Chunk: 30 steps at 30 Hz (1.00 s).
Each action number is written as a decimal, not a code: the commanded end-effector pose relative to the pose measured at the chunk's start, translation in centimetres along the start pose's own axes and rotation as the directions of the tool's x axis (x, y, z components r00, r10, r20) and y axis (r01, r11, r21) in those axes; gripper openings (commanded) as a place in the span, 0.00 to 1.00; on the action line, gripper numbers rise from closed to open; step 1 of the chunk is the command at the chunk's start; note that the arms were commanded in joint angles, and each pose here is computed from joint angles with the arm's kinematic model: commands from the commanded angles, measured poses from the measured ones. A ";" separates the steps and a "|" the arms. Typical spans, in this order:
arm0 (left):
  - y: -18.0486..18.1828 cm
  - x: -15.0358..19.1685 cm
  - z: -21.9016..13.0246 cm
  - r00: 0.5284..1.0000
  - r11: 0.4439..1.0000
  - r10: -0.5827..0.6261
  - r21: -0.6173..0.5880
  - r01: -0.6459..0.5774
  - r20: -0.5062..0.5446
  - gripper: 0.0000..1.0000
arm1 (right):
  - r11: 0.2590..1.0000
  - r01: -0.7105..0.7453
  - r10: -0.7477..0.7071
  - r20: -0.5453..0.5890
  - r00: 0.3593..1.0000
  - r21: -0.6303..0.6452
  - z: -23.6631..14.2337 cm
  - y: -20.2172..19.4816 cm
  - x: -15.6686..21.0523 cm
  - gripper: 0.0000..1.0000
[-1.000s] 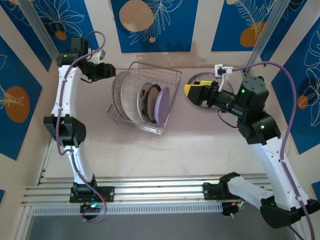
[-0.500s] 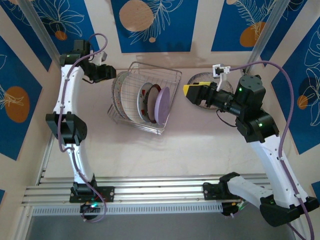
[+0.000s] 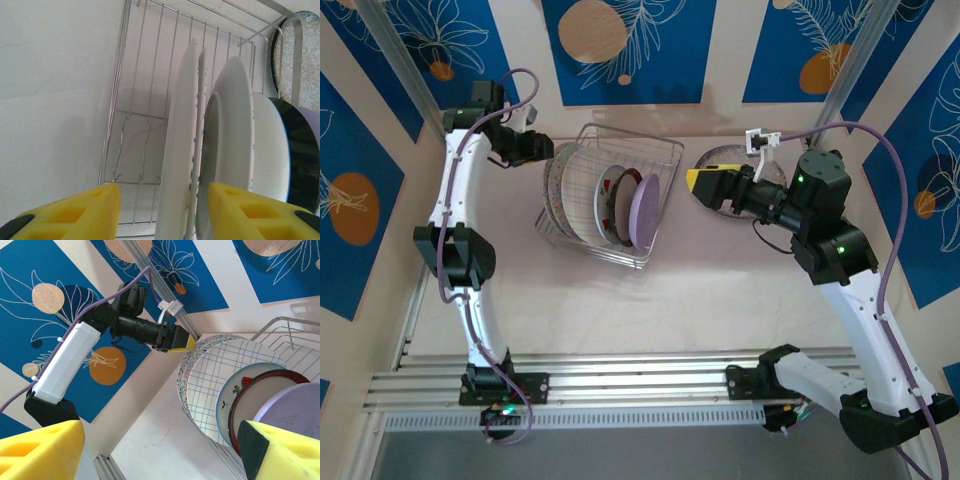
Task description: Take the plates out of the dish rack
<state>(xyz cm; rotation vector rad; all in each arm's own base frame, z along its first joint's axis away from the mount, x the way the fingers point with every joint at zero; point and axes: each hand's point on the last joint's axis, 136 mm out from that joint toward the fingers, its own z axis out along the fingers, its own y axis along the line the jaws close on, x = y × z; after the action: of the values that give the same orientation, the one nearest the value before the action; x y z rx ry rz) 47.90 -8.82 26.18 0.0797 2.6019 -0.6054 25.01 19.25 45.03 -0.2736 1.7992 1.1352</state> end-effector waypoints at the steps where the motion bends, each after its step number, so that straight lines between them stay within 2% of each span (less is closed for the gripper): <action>1: 0.0 0.3 0.2 0.999 0.999 0.027 -0.018 -0.027 -0.021 0.48 | 1.000 -0.006 0.006 0.005 1.000 -0.020 -0.1 0.5 0.0 0.81; 17: 0.3 1.6 0.8 0.995 0.993 0.065 -0.094 -0.072 -0.076 0.44 | 0.999 -0.043 0.043 0.001 0.999 -0.023 0.3 0.0 0.3 0.81; 30: -1.1 2.8 1.0 0.992 0.995 0.081 -0.041 -0.086 -0.097 0.43 | 0.998 -0.064 0.064 -0.007 0.998 -0.023 0.4 -0.1 0.6 0.81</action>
<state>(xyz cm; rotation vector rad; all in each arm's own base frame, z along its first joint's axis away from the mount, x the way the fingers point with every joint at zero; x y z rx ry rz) 47.15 -9.14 24.99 0.1463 2.6535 -0.4853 25.48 19.46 44.10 -0.2192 1.8256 1.1776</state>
